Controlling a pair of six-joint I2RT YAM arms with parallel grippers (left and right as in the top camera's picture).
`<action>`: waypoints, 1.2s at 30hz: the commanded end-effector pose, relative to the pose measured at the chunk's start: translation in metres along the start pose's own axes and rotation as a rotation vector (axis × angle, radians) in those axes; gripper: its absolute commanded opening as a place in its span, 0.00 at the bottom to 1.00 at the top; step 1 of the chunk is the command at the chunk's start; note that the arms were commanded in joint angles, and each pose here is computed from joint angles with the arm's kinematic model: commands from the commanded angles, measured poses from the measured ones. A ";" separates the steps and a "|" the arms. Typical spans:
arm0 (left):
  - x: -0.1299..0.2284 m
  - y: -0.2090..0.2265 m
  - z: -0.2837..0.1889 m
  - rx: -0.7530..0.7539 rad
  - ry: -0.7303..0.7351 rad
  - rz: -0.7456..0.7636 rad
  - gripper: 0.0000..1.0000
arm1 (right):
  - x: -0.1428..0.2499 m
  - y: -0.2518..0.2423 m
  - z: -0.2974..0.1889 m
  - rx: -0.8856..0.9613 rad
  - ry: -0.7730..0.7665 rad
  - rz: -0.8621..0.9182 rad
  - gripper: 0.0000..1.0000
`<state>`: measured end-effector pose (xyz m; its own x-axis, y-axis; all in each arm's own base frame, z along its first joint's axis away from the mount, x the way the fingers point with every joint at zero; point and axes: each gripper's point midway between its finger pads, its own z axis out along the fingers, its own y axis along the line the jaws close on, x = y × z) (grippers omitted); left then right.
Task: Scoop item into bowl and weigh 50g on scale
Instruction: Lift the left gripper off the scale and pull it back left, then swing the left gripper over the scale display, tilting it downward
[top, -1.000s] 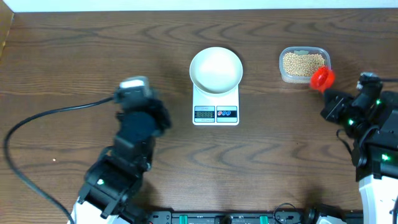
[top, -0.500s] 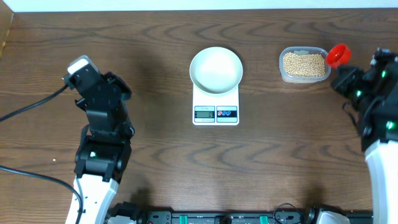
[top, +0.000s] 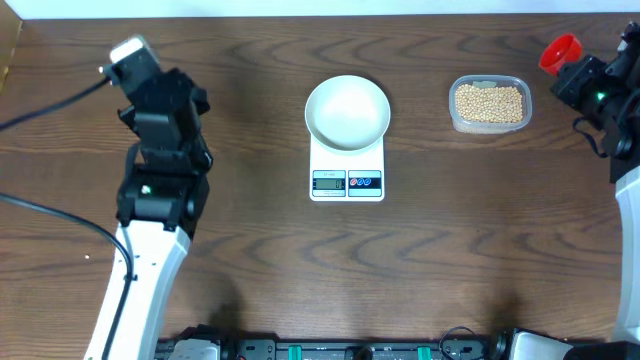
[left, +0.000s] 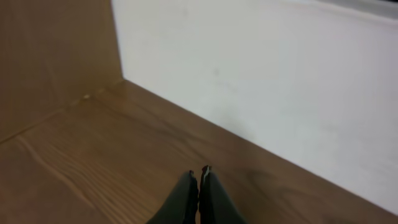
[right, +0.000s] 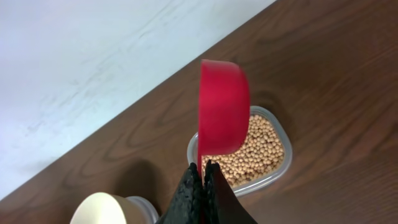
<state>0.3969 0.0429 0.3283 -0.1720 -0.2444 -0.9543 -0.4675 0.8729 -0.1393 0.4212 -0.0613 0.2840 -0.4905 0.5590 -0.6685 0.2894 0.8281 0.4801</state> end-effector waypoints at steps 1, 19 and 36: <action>-0.009 -0.016 0.005 0.073 0.032 0.033 0.07 | -0.015 0.003 -0.008 0.015 -0.034 -0.058 0.01; 0.063 -0.042 -0.021 0.327 0.421 0.166 0.23 | 0.011 -0.015 -0.031 0.125 0.133 -0.350 0.01; 0.102 -0.020 -0.037 0.272 0.600 0.222 0.88 | 0.036 -0.013 -0.033 0.116 0.232 -0.418 0.01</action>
<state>0.3550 -0.0160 0.2377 -0.7300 -0.1764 -0.6603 -0.1503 0.9839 -0.0967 0.3707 -0.0547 0.2655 -0.7544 0.1985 -0.6256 0.1396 0.9799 0.1427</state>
